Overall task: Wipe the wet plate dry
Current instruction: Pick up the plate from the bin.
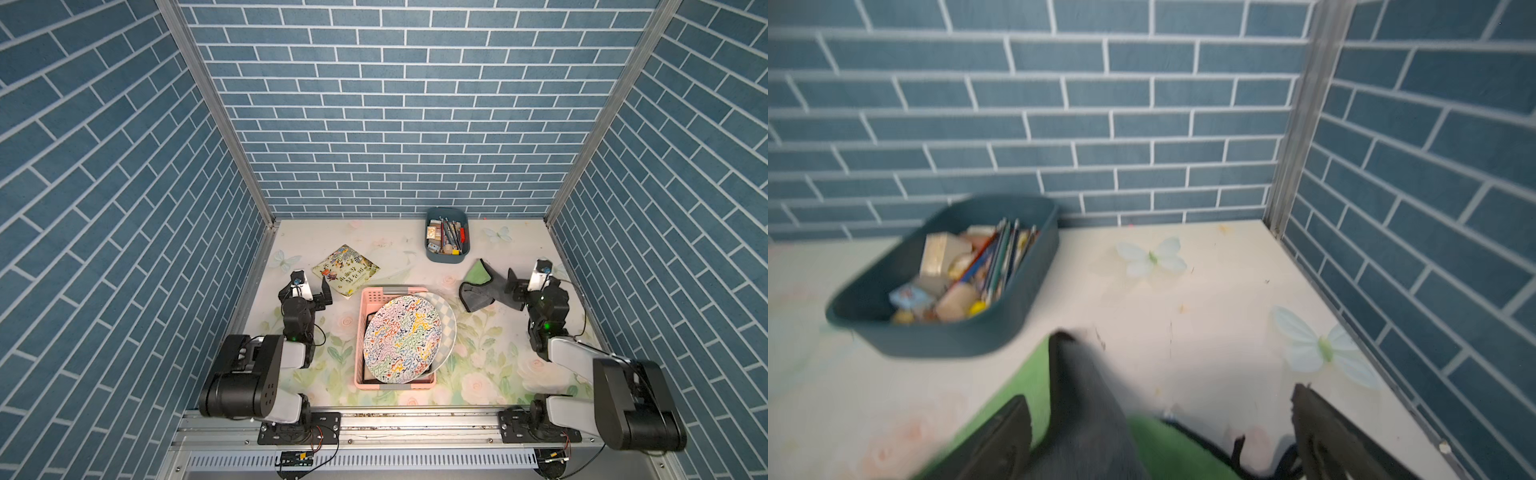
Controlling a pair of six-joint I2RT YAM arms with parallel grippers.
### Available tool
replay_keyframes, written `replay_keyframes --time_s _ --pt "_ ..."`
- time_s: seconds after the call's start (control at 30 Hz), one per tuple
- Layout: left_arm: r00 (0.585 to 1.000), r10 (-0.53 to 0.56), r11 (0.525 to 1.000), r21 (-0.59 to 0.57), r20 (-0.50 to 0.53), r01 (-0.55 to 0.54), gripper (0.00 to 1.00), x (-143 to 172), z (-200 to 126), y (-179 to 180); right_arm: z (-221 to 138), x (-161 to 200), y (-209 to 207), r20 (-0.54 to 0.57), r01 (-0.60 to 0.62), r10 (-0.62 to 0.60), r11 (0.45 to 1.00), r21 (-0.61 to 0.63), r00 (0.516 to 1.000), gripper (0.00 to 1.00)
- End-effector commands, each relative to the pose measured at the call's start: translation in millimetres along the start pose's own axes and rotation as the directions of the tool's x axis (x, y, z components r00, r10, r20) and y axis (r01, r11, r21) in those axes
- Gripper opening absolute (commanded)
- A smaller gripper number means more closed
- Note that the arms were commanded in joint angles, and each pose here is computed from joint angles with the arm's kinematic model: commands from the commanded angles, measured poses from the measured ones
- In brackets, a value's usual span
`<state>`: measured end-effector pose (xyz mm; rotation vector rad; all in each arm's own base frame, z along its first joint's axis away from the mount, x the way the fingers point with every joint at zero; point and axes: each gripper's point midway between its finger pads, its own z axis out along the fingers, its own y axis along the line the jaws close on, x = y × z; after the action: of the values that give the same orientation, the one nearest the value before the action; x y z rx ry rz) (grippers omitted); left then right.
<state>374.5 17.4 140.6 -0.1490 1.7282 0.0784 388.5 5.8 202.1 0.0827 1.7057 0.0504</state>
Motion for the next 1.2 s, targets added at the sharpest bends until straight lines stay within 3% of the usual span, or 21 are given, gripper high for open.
replay_keyframes --time_s 0.0,0.07,0.13,0.4,0.5,0.6,0.7,0.8,0.97,1.03,1.17 --pt "0.979 -0.200 0.979 -0.036 -0.044 0.199 1.00 -45 -1 -2 -8 15 9 -0.295 -0.258 0.256 0.966 0.036 0.920 1.00" --pt "0.918 -0.382 0.924 -0.048 -0.109 0.379 1.00 -60 -4 -10 -9 16 15 -0.374 -0.304 0.298 0.952 0.045 0.878 1.00" --pt "0.886 -0.437 0.897 -0.003 -0.159 0.442 1.00 -70 -13 -30 -6 19 13 -0.417 -0.323 0.326 0.943 0.081 0.848 0.99" --pt "0.914 -0.287 0.937 0.112 -0.287 0.330 1.00 -65 -52 -102 38 63 22 -0.595 -0.346 0.346 0.931 0.119 0.725 1.00" --pt "0.923 -0.236 0.949 0.130 -0.305 0.286 1.00 -58 -65 -114 50 74 26 -0.613 -0.326 0.330 0.937 0.123 0.718 1.00" --pt "0.920 -0.200 0.933 0.223 -0.336 0.284 1.00 -55 -86 -141 49 61 47 -0.584 -0.369 0.320 0.929 0.038 0.746 0.99" --pt "0.897 -0.177 0.888 0.327 -0.406 0.323 1.00 -60 -122 -182 34 45 59 -0.544 -0.376 0.315 0.927 -0.001 0.778 0.99" --pt "0.871 -0.092 0.872 0.382 -0.483 0.305 1.00 -50 -165 -225 23 46 63 -0.570 -0.395 0.323 0.919 -0.003 0.756 0.98" --pt "0.857 0.069 0.898 0.406 -0.510 0.169 1.00 -25 -205 -265 -23 29 119 -0.640 -0.460 0.263 0.873 -0.160 0.722 0.79" --pt "0.858 0.038 0.906 0.380 -0.512 0.187 1.00 -26 -203 -264 -59 12 150 -0.660 -0.498 0.238 0.834 -0.237 0.713 0.71" --pt "0.863 -0.060 0.910 0.328 -0.501 0.254 1.00 -39 -187 -250 -117 7 198 -0.738 -0.567 0.181 0.762 -0.313 0.650 0.41"
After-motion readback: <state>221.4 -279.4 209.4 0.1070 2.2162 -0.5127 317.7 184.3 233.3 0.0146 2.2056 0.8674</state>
